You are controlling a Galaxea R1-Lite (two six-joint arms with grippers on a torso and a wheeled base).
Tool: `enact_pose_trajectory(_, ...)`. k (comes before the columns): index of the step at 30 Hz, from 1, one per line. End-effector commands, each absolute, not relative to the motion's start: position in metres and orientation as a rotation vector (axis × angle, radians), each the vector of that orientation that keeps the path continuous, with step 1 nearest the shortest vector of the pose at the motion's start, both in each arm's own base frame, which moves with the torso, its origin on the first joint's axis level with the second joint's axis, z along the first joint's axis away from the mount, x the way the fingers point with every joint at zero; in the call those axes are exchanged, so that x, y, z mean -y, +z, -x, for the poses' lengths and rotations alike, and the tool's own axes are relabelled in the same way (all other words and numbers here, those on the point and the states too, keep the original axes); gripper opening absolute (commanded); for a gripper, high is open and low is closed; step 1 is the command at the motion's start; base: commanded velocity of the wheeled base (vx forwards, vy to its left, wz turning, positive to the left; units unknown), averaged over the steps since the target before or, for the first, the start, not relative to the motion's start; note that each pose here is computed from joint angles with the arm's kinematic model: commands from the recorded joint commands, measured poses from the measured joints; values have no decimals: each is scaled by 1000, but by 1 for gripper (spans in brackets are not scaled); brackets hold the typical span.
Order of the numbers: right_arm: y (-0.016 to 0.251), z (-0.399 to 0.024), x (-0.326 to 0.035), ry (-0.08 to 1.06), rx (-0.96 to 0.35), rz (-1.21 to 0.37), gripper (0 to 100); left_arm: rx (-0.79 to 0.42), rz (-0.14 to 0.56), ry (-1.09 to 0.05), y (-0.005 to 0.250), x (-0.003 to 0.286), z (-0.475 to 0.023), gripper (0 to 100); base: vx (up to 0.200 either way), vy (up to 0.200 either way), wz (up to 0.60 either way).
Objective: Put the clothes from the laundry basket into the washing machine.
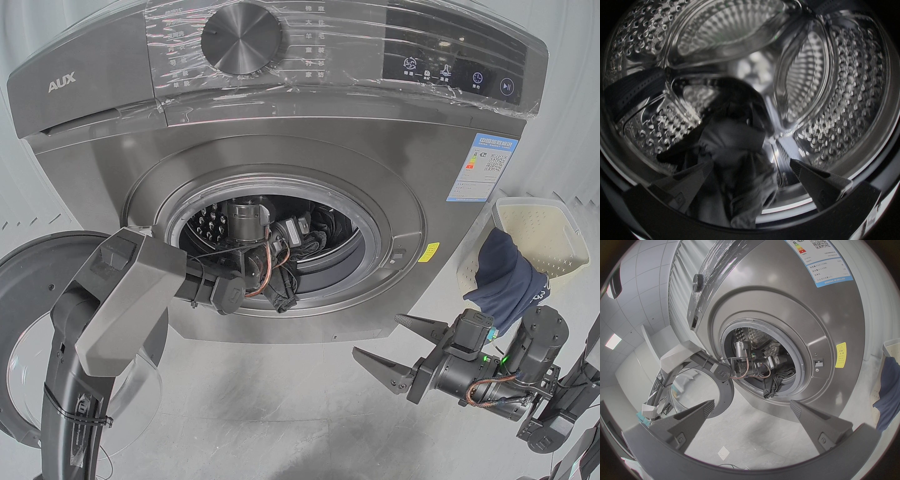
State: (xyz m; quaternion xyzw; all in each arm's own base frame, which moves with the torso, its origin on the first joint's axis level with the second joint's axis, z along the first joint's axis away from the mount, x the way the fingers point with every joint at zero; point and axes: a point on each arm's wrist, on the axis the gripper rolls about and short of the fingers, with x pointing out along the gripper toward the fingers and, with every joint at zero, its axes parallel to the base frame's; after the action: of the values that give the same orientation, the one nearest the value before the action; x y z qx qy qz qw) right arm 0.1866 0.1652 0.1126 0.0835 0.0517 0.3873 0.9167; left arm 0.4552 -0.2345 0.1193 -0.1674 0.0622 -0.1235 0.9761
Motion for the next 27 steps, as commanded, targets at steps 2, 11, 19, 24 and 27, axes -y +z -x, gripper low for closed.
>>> enact_pose_trajectory(2,112,-186,-166,800,-107,-171,100,-250,284,-263,121,234,-428,100,0,0,0)
enact_pose_trajectory(11,113,-186,-165,799,-104,-172,100,-318,199,-249,93,232,-432,100,0,0,0)
enact_pose_trajectory(19,114,-187,-165,799,-99,-174,100,-326,183,-246,90,231,-436,0,0,0,0)
enact_pose_trajectory(24,114,-187,-165,799,-99,-174,100,-302,192,-256,89,237,-442,0,0,0,0)
enact_pose_trajectory(27,114,-187,-165,799,-99,-174,100,-254,214,-250,96,241,-452,0,0,0,0)
